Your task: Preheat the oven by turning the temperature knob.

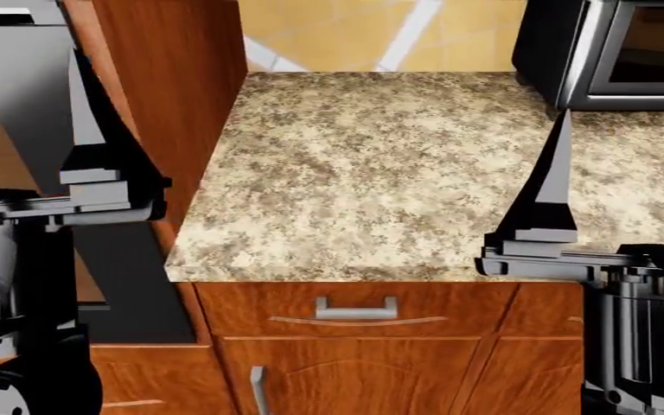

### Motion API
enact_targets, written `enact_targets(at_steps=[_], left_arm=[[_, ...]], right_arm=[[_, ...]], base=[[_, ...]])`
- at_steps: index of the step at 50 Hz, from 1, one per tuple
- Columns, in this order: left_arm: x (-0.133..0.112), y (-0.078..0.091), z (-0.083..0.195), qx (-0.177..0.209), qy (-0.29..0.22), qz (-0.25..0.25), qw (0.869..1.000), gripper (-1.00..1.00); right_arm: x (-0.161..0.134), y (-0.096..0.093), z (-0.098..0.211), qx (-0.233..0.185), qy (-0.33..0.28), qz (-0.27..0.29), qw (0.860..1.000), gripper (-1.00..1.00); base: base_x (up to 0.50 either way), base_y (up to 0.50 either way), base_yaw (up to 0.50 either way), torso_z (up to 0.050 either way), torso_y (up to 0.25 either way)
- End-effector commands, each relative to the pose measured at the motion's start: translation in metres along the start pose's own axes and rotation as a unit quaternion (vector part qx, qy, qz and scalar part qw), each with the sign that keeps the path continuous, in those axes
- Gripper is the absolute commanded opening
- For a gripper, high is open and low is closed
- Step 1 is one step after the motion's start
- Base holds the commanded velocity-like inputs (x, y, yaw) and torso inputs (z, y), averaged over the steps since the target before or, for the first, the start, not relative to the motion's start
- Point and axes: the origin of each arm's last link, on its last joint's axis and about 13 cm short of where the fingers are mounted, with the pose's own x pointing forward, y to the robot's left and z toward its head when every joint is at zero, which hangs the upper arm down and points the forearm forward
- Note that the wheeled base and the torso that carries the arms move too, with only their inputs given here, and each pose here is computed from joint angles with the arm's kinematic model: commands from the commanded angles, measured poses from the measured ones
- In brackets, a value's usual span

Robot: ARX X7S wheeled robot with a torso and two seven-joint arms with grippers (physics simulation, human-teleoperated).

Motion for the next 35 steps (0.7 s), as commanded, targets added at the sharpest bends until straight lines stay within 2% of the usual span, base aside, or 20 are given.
enact_targets(at_steps=[1,35], left_arm=[[0.0000,0.0000,0.0007,0.001,-0.001,-0.001,1.000,1.00],[0.0006,0.0004,-0.0002,0.004,-0.002,0.000,1.000,1.00]], right_arm=[[0.0001,0.0001,0.0004,0.000,-0.001,0.002,1.000,1.00],[-0.0008,0.0012,0.0010,0.000,-0.003,0.007,1.000,1.00]], base=[[0.00,0.50,0.00,0.000,0.000],[0.00,0.50,0.00,0.000,0.000]])
